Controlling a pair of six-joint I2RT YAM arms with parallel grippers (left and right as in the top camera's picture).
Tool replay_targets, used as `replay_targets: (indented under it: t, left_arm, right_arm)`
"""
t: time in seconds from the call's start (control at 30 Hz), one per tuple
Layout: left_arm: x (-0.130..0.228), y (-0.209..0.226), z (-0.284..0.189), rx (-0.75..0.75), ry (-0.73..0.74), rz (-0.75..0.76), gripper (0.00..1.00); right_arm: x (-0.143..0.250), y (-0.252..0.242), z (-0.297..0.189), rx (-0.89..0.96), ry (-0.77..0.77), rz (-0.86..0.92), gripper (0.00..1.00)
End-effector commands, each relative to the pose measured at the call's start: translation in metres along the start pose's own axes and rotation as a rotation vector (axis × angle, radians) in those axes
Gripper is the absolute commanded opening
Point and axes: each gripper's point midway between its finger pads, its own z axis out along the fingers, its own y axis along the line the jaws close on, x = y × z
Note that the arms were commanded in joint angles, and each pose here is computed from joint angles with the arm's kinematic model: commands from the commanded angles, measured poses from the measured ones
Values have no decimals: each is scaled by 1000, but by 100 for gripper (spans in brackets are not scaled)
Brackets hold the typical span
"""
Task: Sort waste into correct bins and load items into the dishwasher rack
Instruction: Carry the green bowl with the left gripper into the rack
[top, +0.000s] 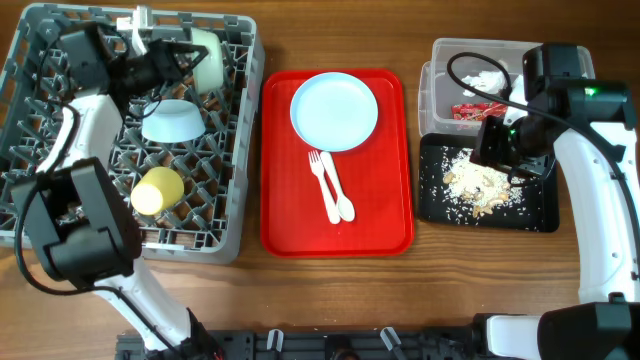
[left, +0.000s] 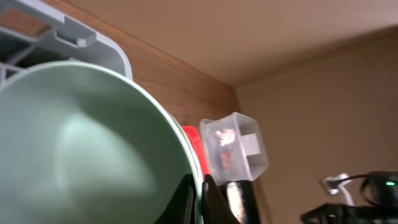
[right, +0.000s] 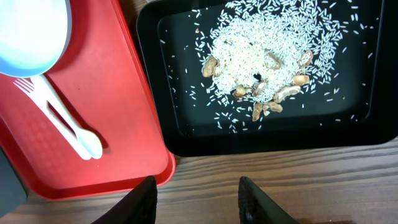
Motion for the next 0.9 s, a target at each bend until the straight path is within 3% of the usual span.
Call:
replay_targets:
  t: [0.0, 0.37, 0.4, 0.47, 0.53, 0.57, 0.6, 0.7, 0.73, 0.77, 0.8, 0.87]
  left_arm:
    - [5, 17, 1, 5, 15, -109, 4]
    - [-4, 40, -36, -40, -43, -229, 6]
    - [-3, 43, -39, -45, -46, -247, 10]
    - [-1, 47, -46, -53, -49, -284, 28]
    - [1, 48, -51, -48, -47, -314, 34]
    - [2, 50, -54, -49, -49, -329, 48]
    - [2, 52, -58, -53, -53, -347, 54]
    - [3, 55, -69, -63, -65, -385, 66]
    - [2, 55, -74, -67, -73, -397, 75]
    - [1, 55, -77, -69, -79, -399, 92]
    - [-1, 53, -83, -72, -91, -398, 100]
    - [-7, 48, -94, -77, -118, -379, 100]
  right_arm:
    - [-3, 1, -11, -3, -40, -9, 43]
    - [-3, 1, -11, -4, -41, -9, 43]
    - [-4, 1, -11, -4, -41, -9, 43]
    - [-3, 1, -11, -4, -41, -9, 43]
    - [-3, 1, -11, -4, -41, -9, 43]
    - [-3, 1, -11, -3, -40, -8, 43]
    - [-3, 1, -11, -3, -40, -8, 43]
    - [-3, 1, -11, -4, -40, -8, 43]
    - [-3, 1, -11, -3, -40, -8, 43]
    - [-3, 1, -11, -4, -40, -8, 43]
    - [-3, 1, -11, -3, -40, -8, 43]
    - [-3, 1, -11, -3, -40, -8, 43]
